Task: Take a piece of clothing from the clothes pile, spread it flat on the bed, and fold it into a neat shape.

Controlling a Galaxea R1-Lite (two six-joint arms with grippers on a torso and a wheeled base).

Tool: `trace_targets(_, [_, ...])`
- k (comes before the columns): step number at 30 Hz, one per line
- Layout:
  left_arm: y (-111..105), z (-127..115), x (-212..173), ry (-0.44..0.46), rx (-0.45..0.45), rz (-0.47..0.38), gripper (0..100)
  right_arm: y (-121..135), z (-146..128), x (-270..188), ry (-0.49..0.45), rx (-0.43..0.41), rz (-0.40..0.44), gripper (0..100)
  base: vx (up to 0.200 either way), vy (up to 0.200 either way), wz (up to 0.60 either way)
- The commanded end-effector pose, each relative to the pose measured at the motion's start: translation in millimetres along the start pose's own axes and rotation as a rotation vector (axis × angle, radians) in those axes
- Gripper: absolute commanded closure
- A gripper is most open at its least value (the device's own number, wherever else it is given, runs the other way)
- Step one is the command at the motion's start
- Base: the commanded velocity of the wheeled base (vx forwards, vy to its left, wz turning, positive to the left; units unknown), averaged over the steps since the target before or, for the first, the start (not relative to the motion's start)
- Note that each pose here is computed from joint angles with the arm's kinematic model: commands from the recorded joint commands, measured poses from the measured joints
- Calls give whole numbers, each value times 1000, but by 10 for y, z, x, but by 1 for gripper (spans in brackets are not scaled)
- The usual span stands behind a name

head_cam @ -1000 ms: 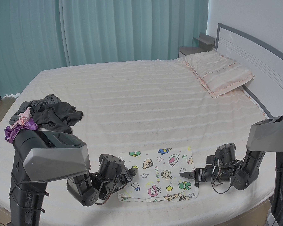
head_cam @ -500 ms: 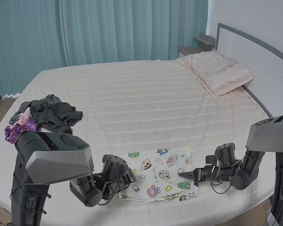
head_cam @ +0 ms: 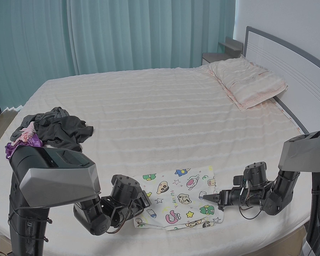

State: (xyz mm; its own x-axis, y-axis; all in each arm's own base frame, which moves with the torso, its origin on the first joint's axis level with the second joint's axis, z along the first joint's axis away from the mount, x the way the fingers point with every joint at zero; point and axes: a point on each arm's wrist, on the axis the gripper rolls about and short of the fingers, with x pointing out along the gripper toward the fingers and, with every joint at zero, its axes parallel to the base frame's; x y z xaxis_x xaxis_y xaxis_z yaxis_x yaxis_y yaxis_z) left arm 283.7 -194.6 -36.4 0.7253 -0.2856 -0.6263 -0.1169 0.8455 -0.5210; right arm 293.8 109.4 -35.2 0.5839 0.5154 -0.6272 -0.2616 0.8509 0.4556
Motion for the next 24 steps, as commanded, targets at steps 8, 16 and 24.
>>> trace_targets(8, [21,-9,-71,7,0,5,100,-4,-1,0,0,2,-1,0,0,0,0])
trace_targets(16, [35,-4,-77,5,-12,11,100,-3,0,-2,-3,2,1,0,-150,0,0])
trace_targets(24, [55,37,-151,-2,-18,14,100,-7,-3,-3,-8,0,8,0,0,0,0])
